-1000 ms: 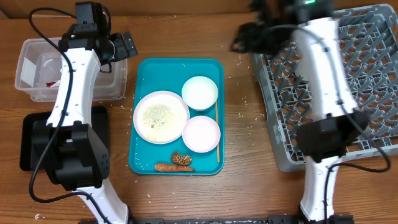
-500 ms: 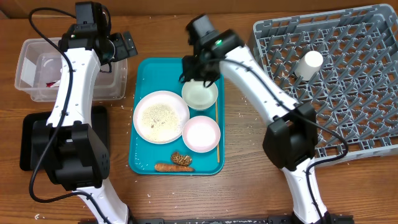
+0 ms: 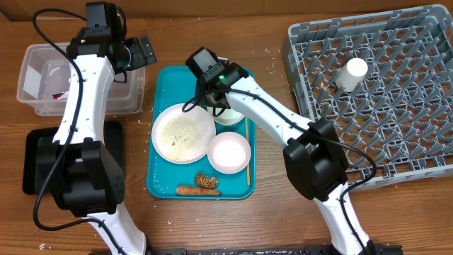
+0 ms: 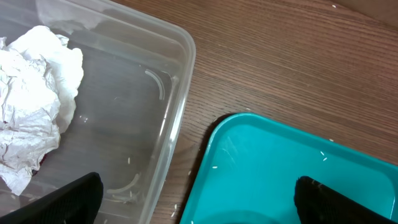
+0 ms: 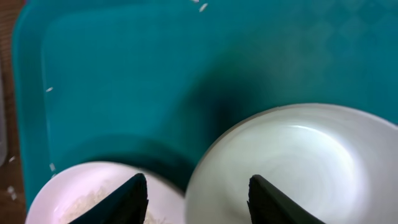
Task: Sort waste into correct bins and load items into the dishwasher
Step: 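Reach the right gripper to the small white bowl and grasp its rim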
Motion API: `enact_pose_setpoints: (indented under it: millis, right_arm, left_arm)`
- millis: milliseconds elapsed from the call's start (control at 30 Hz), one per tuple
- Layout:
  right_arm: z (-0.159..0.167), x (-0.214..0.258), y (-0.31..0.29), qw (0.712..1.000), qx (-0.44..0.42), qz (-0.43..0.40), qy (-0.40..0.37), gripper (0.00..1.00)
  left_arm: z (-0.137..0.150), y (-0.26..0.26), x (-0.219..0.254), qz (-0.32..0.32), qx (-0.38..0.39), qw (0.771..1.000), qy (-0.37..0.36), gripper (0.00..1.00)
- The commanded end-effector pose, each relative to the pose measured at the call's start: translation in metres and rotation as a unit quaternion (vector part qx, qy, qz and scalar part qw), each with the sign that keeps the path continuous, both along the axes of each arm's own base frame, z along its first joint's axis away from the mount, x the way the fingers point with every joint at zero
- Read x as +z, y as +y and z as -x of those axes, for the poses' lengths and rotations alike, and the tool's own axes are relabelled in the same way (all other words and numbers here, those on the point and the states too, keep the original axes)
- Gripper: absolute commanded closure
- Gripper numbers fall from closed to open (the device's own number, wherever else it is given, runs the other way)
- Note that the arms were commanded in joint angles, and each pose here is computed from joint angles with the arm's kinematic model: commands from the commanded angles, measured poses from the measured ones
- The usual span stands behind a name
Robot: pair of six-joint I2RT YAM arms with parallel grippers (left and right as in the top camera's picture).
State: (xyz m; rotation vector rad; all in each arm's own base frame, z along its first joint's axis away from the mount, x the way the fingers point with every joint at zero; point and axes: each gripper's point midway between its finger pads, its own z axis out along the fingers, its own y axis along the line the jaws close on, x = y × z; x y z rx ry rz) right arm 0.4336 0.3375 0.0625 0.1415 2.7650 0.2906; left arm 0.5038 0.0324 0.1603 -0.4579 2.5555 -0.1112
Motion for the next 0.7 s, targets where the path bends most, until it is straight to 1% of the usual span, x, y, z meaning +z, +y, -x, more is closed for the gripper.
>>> enact_pose_setpoints:
  millis: [0,133,167,233,333,433,567,667]
  right_arm:
    - [-0.006,-0.014,-0.010,0.999,-0.026,0.020,-0.003,0.45]
    - [-0.005,-0.026,-0.008,0.999,-0.024,0.022,0.005,0.46]
    - [-0.006,-0.025,-0.008,0.999,-0.024,0.021,0.003,0.49]
    - [-0.007,-0.024,-0.006,1.000,-0.024,0.016,0.000,0.63]
    - [-0.006,-0.024,-0.003,1.000,-0.020,0.008,0.004,0.76]
    - [-0.004,-0.021,0.000,1.000,-0.016,0.001,0.009,0.87]
    - [-0.007,-0.001,0.003,1.000,-0.015,-0.005,0.005,0.96]
    - [-0.014,0.028,0.003,1.000,-0.011,-0.013,-0.010,0.96]
  left_arm:
    - [0.001,0.000,0.012,0.002,0.006,1.000,-0.013,0.00]
    - [0.001,0.000,0.012,0.002,0.006,1.000,-0.013,0.00]
    - [0.001,0.000,0.012,0.002,0.006,1.000,-0.013,0.00]
    - [0.001,0.000,0.012,0.002,0.006,1.000,-0.013,0.00]
    - [0.001,0.000,0.012,0.002,0.006,1.000,-0.013,0.00]
    - [0.001,0.000,0.012,0.002,0.006,1.000,-0.013,0.00]
    - [0.001,0.000,0.012,0.002,0.006,1.000,-0.013,0.00]
    - [0.001,0.000,0.012,0.002,0.006,1.000,-0.013,0.00]
